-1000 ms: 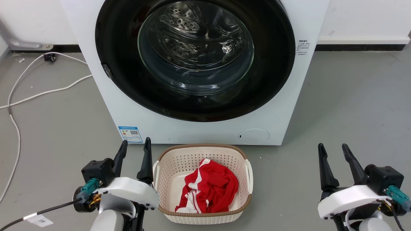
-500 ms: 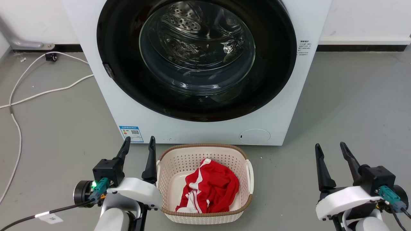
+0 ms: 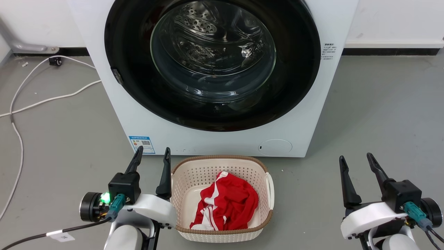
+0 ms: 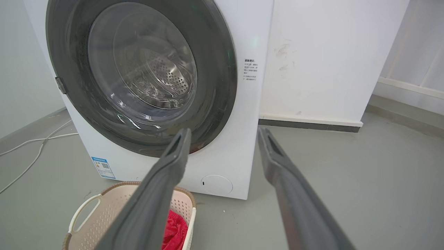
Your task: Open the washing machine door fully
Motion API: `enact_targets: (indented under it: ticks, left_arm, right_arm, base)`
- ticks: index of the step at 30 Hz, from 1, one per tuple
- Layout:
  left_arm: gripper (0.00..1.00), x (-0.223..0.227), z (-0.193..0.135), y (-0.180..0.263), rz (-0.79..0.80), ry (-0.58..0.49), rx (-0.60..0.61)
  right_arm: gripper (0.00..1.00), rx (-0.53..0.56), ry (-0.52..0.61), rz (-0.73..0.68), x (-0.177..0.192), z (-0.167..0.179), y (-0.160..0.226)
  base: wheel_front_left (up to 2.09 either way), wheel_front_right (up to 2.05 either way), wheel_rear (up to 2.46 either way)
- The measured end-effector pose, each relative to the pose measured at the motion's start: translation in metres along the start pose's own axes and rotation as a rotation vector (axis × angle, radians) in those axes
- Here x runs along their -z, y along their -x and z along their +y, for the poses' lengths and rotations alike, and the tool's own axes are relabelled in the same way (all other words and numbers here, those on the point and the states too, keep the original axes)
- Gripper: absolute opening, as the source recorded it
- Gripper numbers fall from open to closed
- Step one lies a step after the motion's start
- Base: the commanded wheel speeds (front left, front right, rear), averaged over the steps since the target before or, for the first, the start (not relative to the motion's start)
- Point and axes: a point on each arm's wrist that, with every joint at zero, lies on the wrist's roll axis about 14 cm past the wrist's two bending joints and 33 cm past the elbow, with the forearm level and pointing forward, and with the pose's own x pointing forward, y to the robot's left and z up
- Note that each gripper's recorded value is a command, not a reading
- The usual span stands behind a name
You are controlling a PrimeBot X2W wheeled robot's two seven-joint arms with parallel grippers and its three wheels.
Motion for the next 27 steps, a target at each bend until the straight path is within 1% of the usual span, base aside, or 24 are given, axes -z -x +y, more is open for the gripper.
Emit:
enact_targets:
  ticks: [13,27]
  left_arm:
    - [1.0,-0.0021,-0.0022,-0.0006,-0.019,-0.08,0.013]
    - [1.0,-0.0003,-0.0023,-0.0016,-0.016,-0.066,0.01]
  right_arm:
    - [1.0,-0.014,0.066,0.0,0.0025,0.0011,-0.0002]
    - [1.0,-0.005,0.06,0.009,0.0058,-0.0015,0.0002]
  base:
    - [0.0,0.0,0.0]
    - [0.0,0.0,0.0]
